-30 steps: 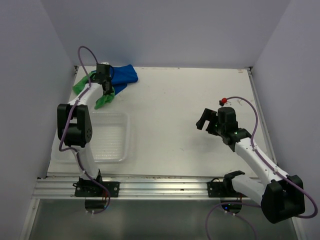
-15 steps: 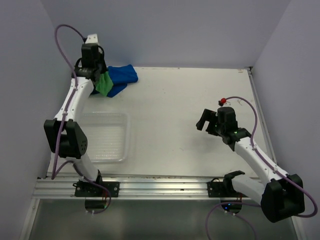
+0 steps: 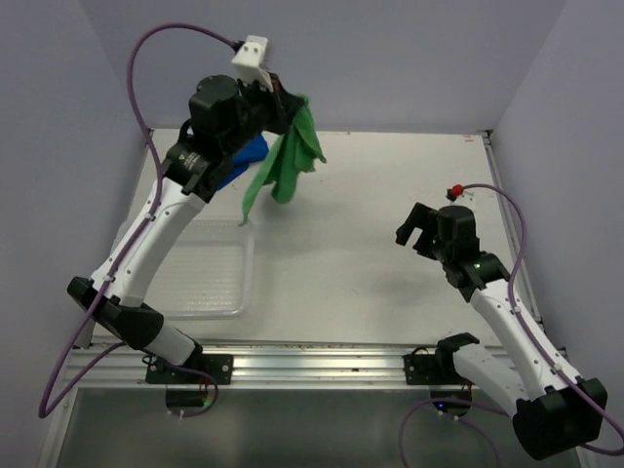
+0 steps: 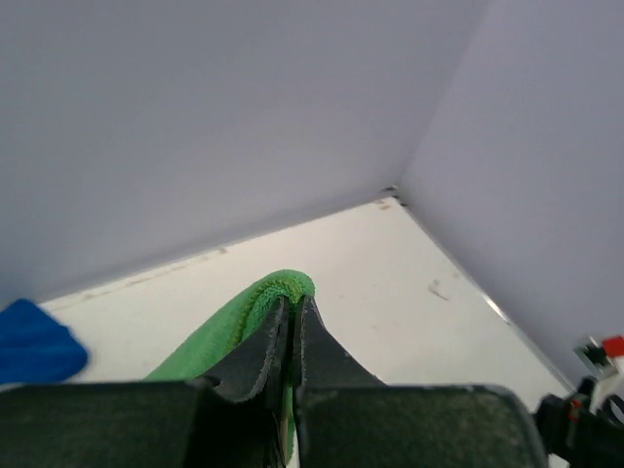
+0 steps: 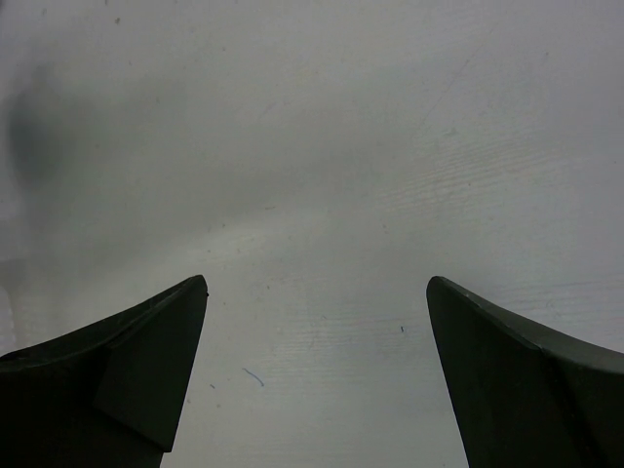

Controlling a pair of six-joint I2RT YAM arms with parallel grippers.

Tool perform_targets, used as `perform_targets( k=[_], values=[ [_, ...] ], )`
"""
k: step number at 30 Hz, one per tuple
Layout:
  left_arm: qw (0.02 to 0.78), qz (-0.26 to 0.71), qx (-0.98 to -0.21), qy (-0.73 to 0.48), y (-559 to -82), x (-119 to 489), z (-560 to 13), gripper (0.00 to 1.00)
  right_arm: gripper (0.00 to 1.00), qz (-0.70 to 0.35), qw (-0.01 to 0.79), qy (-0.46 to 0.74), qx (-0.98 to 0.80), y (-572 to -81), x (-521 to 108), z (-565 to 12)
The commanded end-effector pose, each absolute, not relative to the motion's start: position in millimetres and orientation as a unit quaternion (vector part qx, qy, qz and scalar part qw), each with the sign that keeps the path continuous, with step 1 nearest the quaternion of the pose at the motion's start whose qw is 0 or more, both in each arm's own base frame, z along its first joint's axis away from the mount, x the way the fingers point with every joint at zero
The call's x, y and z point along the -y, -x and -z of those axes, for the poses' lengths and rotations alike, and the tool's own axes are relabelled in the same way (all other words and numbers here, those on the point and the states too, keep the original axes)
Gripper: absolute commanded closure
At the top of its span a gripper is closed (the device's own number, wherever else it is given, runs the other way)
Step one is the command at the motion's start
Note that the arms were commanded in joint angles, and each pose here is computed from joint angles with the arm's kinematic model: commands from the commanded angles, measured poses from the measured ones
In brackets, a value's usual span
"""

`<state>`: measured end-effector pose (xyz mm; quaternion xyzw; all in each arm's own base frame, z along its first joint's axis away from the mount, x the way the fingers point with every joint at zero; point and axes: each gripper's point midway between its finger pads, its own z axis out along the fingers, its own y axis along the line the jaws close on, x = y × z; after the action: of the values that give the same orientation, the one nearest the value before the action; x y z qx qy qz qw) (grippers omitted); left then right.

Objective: Roll the towels
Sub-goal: Move the towel to the center of the board, then flatten the towel

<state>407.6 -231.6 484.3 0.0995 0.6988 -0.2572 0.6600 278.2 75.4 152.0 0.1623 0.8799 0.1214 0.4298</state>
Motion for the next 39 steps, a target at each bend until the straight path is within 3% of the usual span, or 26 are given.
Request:
perform_targets(
  k=[1,3,4,5,7,8,9,15,18,22,23,28,39],
  values=[
    [0.607,0.338,-0.707,-0.133,-379.9,289.6,-446.5,1.0,0.01,-0.101,0.462,-0.215,-0.855,-278.6,-58.3,-187.4],
    [0.574,0.361,-0.722,-0.139,-369.4,316.1,-399.8,0.94,0.01,-0.077,0.471,-0.24,-0.846,-271.6,-44.2,-196.3],
    [0.561,0.368,-0.726,-0.147,-364.6,324.0,-382.5,0.81,0.01,-0.075,0.473,-0.252,-0.841,-269.4,-41.0,-198.4],
    [0.535,0.387,-0.731,-0.17,-355.6,338.0,-350.2,0.45,0.01,-0.071,0.475,-0.257,-0.838,-265.8,-37.8,-199.5],
    [0.511,0.417,-0.724,-0.203,-335.1,360.3,-327.2,0.23,0.01,-0.08,0.487,-0.264,-0.829,-260.8,-36.2,-206.1],
    [0.5,0.416,-0.73,-0.21,-329.1,364.5,-307.6,0.04,0.02,-0.079,0.488,-0.268,-0.827,-258.3,-34.4,-205.8],
    [0.49,0.42,-0.731,-0.223,-318.4,373.7,-300.4,0.0,0.02,-0.078,0.494,-0.271,-0.822,-256.2,-32.1,-208.5],
    [0.482,0.415,-0.734,-0.237,-294.7,369.9,-292.4,0.0,0.04,-0.091,0.498,-0.271,-0.819,-257.4,-35.7,-220.4],
    [0.488,0.4,-0.75,-0.199,-286.9,346.1,-276.4,0.01,0.11,-0.109,0.486,-0.258,-0.828,-260.7,-45.7,-218.6],
    [0.455,0.338,-0.814,-0.126,-278.1,305.5,-199.3,0.08,0.38,-0.147,0.469,-0.202,-0.847,-264.5,-68.9,-210.0],
    [0.447,0.336,-0.821,-0.117,-274.0,300.8,-189.1,0.12,0.4,-0.166,0.456,-0.183,-0.855,-266.1,-79.9,-205.0],
    [0.41,0.327,-0.846,-0.098,-252.7,282.7,-137.7,0.17,0.41,-0.198,0.405,-0.129,-0.883,-261.4,-103.0,-178.8],
    [0.407,0.257,-0.874,-0.071,-245.7,245.9,-96.6,0.17,0.42,-0.219,0.358,-0.104,-0.902,-253.7,-117.4,-141.2]
  ],
)
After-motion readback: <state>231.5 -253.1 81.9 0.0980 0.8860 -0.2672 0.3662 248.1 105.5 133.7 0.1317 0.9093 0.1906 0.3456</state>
